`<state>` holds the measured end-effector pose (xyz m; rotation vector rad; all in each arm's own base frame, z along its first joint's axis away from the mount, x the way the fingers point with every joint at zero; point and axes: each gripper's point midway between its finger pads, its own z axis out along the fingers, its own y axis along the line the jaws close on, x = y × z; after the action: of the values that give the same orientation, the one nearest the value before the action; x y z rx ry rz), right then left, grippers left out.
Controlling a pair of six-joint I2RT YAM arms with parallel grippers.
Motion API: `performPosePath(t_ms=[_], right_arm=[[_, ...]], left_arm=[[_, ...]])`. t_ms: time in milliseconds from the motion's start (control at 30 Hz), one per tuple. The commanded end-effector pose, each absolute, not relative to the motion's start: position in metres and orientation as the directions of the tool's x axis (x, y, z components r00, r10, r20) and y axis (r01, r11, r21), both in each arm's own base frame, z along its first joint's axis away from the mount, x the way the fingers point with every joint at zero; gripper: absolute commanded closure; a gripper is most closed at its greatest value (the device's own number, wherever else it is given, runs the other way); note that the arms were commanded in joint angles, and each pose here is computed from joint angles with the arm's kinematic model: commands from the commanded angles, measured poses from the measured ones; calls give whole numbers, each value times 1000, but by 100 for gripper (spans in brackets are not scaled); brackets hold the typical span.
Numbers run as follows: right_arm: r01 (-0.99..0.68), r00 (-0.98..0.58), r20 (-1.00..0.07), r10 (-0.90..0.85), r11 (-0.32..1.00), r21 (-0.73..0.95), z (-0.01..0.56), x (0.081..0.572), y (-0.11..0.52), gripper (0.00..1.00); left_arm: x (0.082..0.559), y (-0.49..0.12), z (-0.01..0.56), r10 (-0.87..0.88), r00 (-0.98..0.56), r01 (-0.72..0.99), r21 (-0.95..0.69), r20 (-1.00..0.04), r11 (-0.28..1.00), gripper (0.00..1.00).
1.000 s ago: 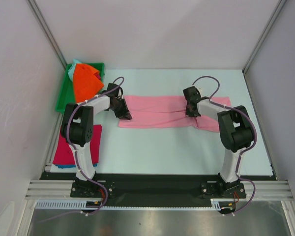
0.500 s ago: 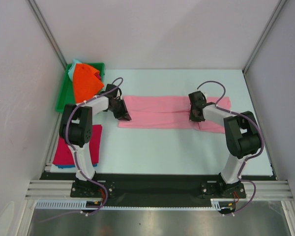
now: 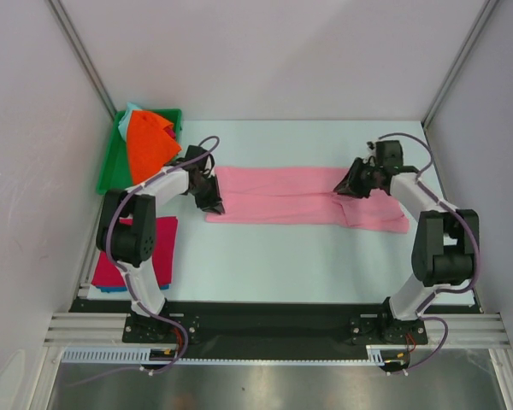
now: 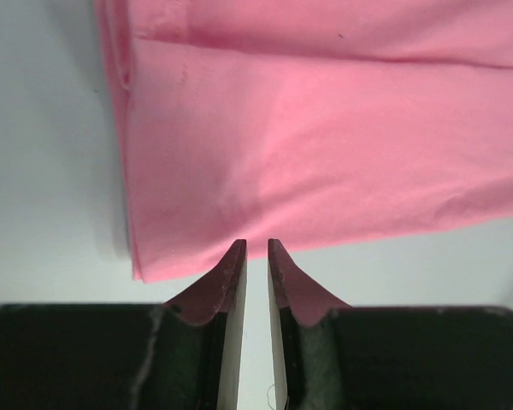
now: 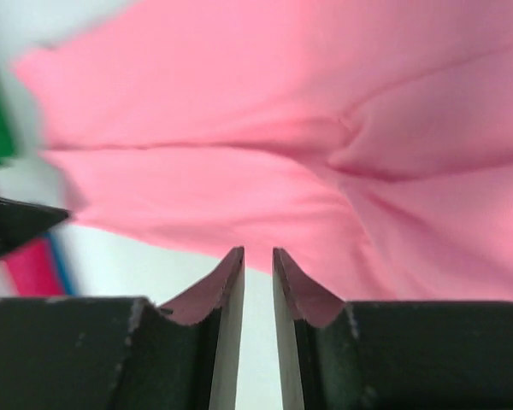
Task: Fold and stack the t-shirts
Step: Fold the tshirt
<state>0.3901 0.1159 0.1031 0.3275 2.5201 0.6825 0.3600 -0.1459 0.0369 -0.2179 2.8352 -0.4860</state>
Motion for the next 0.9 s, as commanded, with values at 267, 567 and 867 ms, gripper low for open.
performPosePath(t_ms=[267,567,867], right_arm=[[146,-839,-93,535,388,910,92,408,105,100],[241,-808,1,589,329,913,43,405,104,100],[283,-811,25,584,355,891,10,390,126,100]], left_arm=[[369,-157,64,-149,-942,-30,-365,-302,931,80],[361,-154,59,-152,-944,-40,-355,-294,934,80],[361,-155,59,-154,-945,-42,-360,-288,932,80]])
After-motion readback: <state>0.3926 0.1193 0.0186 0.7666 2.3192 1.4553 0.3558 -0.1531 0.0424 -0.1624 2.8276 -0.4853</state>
